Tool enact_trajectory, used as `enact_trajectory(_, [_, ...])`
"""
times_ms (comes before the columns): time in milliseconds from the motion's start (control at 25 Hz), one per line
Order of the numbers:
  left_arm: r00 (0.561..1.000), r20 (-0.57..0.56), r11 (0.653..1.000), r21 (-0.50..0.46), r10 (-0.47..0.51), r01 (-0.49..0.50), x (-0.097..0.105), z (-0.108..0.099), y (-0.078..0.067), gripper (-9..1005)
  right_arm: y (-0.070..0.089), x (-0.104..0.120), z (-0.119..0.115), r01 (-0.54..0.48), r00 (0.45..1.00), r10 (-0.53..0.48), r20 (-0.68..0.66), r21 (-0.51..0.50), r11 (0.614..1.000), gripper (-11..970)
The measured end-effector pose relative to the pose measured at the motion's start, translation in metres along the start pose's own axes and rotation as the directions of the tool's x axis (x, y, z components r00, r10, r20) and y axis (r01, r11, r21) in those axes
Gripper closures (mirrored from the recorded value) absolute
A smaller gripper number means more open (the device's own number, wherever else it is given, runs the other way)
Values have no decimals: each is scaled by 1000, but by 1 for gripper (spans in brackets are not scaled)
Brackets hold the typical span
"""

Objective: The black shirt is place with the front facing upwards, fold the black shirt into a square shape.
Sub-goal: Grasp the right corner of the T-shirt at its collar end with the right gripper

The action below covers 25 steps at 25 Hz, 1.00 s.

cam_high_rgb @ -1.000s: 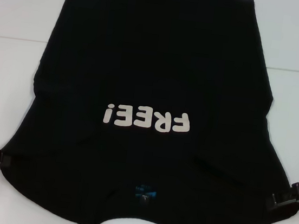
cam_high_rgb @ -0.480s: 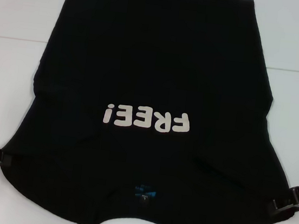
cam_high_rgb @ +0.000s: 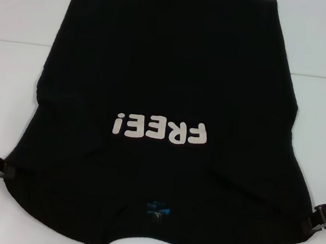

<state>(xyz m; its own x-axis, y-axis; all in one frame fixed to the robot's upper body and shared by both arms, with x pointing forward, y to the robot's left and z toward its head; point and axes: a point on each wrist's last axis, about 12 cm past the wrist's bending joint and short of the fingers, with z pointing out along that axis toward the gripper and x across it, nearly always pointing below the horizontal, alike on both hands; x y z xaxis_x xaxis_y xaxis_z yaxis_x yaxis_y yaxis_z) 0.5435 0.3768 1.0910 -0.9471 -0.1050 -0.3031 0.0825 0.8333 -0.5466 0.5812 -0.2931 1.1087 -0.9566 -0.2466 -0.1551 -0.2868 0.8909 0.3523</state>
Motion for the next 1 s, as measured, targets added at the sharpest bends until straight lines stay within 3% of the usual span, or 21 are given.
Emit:
enact_trajectory(280, [1000, 3, 1000, 5, 0, 0, -1, 0, -1, 949, -1, -2, -2, 1, 1000, -2, 6, 7, 1000, 876])
enact_trajectory(480, [1000, 4, 1000, 11, 0, 0, -1, -1, -1, 947, -2, -5, -6, 12, 1000, -12, 13, 14, 1000, 938])
enact_trajectory(1000, [1000, -18, 996, 84, 22, -21, 1, -1, -9, 941, -7, -12, -33, 59, 997, -61, 55, 32, 998, 937])
